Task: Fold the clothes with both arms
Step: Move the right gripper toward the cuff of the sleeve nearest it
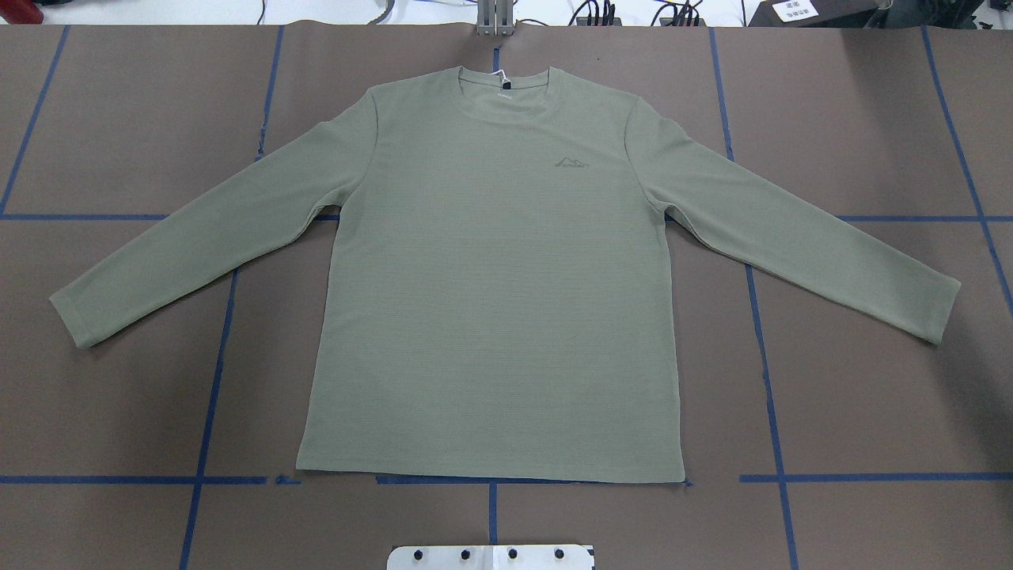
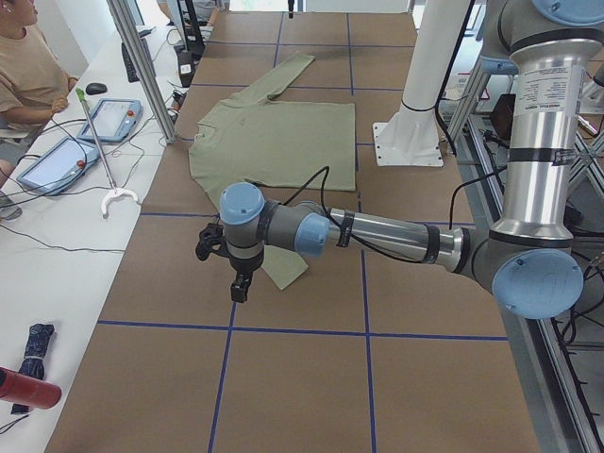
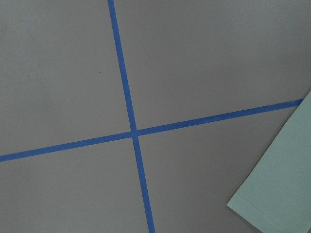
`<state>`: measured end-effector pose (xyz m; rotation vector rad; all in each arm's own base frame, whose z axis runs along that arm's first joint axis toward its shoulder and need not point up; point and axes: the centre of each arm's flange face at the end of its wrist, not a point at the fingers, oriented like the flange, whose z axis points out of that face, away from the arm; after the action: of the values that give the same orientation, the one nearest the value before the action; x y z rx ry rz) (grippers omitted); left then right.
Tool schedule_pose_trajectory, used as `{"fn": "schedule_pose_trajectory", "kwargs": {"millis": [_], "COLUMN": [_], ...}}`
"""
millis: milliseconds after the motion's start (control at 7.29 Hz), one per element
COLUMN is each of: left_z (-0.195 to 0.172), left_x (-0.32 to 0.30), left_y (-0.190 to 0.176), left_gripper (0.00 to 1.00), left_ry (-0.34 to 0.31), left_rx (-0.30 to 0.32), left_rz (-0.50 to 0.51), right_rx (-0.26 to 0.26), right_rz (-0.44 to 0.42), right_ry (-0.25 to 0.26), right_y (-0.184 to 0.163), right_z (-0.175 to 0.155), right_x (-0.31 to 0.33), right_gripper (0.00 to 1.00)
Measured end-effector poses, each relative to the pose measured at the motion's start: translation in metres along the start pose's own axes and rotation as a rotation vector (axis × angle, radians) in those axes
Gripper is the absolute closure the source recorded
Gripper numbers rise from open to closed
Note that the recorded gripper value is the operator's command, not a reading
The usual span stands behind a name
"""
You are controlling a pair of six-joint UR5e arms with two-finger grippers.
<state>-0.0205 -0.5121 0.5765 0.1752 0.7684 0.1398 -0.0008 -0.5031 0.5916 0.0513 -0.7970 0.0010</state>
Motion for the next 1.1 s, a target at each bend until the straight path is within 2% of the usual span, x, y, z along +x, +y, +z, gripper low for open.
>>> {"fn": "schedule_pose_trajectory", "kwargs": {"millis": [823, 1097], "left_z": [0.001, -0.004], "left_x": [0.001, 0.006], "left_y": [-0.002, -0.009], "left_gripper": [0.0, 0.0], "left_ry": [0.001, -0.013], "left_rx": [0.0, 0.014], "left_rz": [0.0, -0.054], "right_rx": [0.006, 0.011], "right_rz": [0.001, -0.039], "right_ry": [-0.001, -0.016], "right_y": [-0.001, -0.003], "right_z": [0.0, 0.004], "right_x": [-0.003, -0.017], "right_gripper": [0.0, 0.0]}}
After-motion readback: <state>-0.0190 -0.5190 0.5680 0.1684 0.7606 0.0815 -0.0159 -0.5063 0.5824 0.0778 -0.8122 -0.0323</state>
